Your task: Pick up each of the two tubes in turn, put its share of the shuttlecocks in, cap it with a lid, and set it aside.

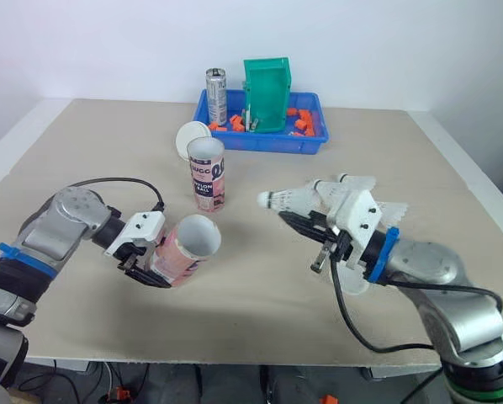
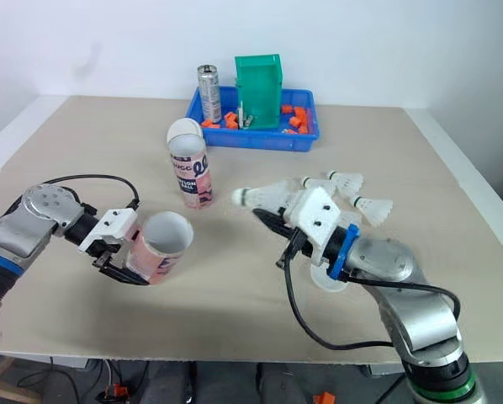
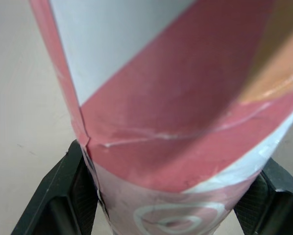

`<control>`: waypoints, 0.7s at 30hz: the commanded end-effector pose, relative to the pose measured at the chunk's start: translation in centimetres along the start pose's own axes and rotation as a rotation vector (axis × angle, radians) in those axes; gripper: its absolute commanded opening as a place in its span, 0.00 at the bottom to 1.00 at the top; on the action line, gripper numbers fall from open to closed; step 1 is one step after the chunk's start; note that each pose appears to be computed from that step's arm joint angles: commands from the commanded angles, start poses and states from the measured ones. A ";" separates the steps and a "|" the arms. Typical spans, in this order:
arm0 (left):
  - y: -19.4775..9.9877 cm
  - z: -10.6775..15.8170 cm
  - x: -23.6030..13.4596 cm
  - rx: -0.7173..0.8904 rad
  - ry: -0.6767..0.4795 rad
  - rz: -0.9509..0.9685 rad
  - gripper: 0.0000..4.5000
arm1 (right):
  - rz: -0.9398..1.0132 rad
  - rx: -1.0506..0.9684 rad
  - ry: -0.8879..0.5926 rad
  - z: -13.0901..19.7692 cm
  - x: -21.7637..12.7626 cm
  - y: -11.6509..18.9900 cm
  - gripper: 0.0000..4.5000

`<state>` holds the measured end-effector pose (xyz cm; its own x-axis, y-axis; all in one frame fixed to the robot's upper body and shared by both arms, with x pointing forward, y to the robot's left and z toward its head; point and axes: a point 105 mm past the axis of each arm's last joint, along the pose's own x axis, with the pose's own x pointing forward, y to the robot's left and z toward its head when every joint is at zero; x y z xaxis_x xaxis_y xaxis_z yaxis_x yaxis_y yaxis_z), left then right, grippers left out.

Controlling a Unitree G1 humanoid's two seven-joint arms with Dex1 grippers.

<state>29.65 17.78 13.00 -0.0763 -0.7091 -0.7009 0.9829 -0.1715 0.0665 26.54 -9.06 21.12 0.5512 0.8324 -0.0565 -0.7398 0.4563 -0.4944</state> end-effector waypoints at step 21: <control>0.3 -0.2 0.0 -0.037 0.026 -0.015 0.72 | 0.544 -0.486 -0.124 5.1 5.9 1.1 0.67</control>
<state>30.12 17.43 13.21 -0.0918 -0.7074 -0.7008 0.9852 -0.1667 0.0393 26.94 -1.46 22.23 0.0663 0.9102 -0.4089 -0.6314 -0.2791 -0.7235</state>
